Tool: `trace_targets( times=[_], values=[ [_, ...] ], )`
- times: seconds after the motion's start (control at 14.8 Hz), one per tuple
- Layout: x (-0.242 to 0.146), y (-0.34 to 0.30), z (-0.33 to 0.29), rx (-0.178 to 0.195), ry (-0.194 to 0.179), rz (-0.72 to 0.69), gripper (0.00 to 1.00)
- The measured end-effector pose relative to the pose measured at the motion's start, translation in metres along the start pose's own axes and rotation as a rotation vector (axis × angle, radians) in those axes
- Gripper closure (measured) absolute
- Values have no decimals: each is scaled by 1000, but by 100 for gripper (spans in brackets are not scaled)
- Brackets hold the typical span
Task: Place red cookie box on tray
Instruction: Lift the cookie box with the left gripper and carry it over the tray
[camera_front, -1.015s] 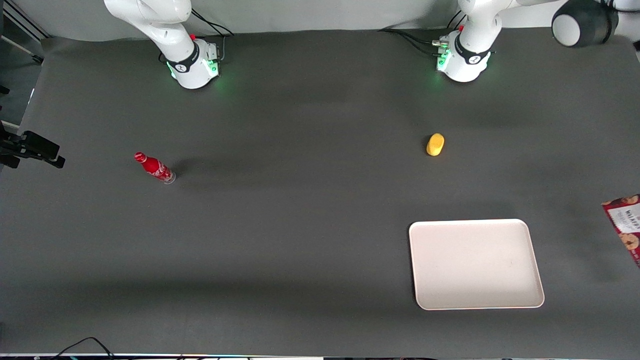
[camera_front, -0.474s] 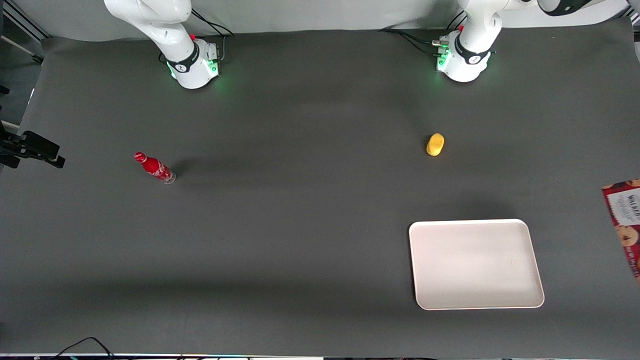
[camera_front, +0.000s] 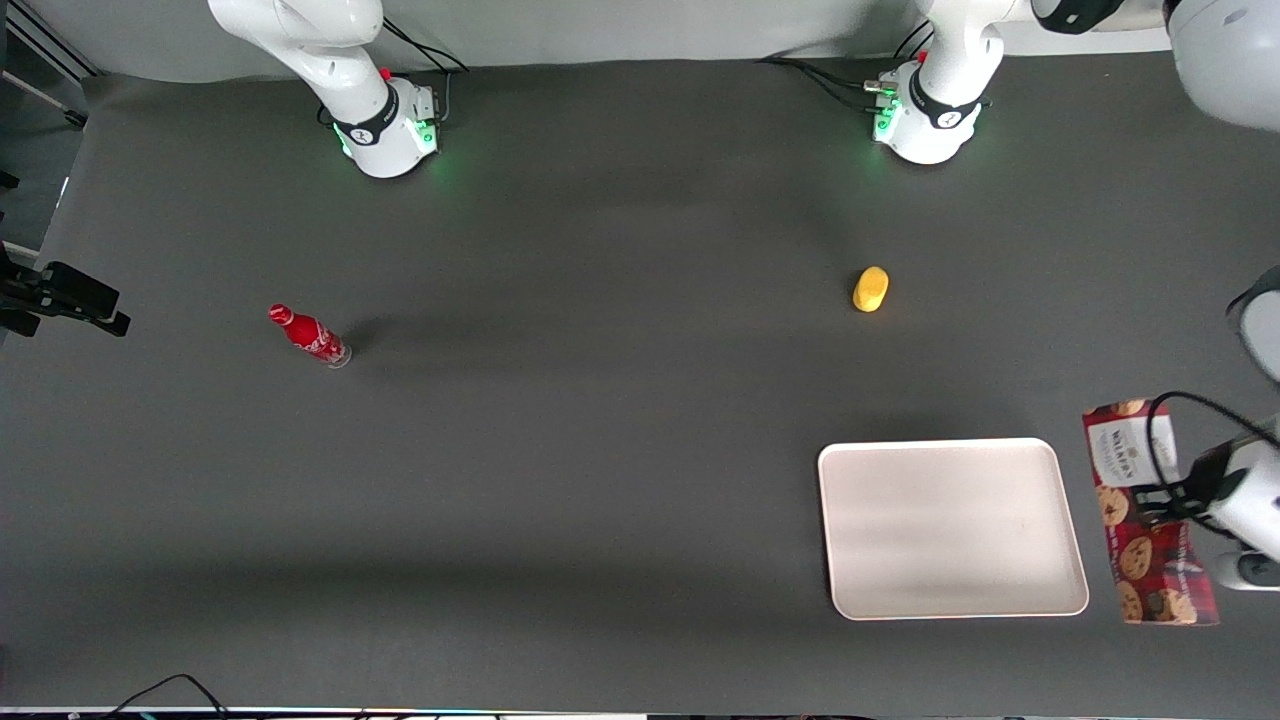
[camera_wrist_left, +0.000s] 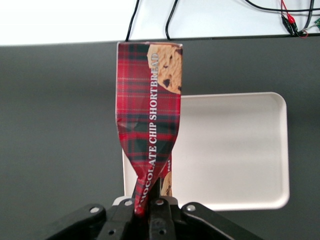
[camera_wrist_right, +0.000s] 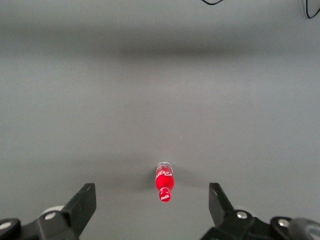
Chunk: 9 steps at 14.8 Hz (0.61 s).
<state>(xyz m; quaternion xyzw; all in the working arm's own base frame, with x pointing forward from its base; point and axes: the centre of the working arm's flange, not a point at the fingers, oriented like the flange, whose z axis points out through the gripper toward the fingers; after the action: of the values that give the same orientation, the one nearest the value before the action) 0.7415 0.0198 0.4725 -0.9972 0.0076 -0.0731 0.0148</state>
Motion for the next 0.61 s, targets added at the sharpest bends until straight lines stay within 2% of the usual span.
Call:
trace_targets(
  times=[0.07, 0.34, 0.61],
  values=[
    [0, 1, 20, 6, 14, 4, 94],
    [-13, -14, 84, 13, 11, -1, 94],
    [-34, -28, 138, 6, 59, -10, 94]
  ],
)
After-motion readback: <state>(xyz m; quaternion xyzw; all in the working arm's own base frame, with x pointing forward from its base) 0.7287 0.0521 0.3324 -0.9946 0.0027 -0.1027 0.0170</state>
